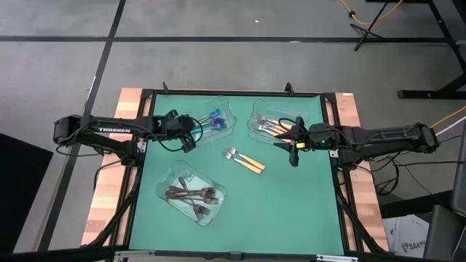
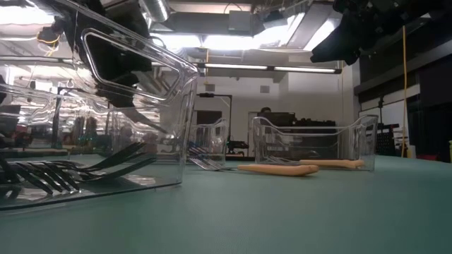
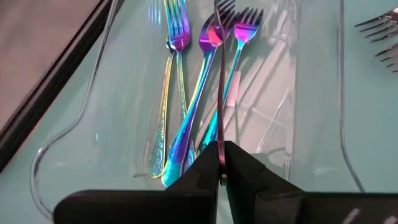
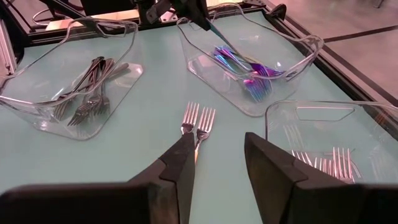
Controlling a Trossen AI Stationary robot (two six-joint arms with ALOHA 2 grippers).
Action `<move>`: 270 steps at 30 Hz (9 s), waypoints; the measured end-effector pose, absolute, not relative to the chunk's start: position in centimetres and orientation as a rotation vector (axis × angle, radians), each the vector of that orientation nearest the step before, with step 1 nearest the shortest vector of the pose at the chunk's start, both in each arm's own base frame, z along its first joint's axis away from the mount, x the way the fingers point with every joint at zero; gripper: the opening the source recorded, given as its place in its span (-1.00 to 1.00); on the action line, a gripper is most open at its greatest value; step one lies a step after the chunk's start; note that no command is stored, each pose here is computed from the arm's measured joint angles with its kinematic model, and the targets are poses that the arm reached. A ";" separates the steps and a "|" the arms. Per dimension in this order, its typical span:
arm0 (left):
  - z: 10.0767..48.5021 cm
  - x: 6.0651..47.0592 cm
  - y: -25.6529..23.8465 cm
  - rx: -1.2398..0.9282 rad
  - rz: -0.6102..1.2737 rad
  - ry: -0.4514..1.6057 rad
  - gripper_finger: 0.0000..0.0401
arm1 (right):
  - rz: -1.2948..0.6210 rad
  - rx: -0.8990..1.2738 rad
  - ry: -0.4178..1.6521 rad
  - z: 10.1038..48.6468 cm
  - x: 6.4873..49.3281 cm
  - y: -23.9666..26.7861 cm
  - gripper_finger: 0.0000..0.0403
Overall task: Sort silverware by color (type)
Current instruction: Put the blue fork into the top left transparent bin, then put the yellow fork into the top right transparent bin
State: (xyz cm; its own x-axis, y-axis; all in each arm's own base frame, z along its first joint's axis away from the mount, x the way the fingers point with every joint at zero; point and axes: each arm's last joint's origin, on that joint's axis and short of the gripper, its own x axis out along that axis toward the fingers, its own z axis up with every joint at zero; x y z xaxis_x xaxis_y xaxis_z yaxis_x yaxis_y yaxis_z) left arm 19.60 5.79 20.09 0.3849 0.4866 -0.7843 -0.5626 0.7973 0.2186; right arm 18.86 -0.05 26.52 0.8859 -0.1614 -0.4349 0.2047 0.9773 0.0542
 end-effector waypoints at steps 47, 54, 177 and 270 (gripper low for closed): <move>25.9 22.0 5.2 -0.165 0.605 0.753 -0.60 | -0.096 0.211 0.316 27.9 26.4 0.5 -0.36; 25.9 22.4 3.5 -0.137 0.532 0.748 -0.60 | -0.124 0.195 0.483 28.5 31.3 0.5 -0.36; 23.7 12.7 -1.1 -0.134 0.173 0.063 -0.60 | -0.127 0.183 1.090 23.0 41.6 -0.6 -0.96; 17.1 9.7 0.1 0.047 0.201 -0.052 -0.73 | -0.077 0.288 1.063 18.8 21.8 -15.7 -0.95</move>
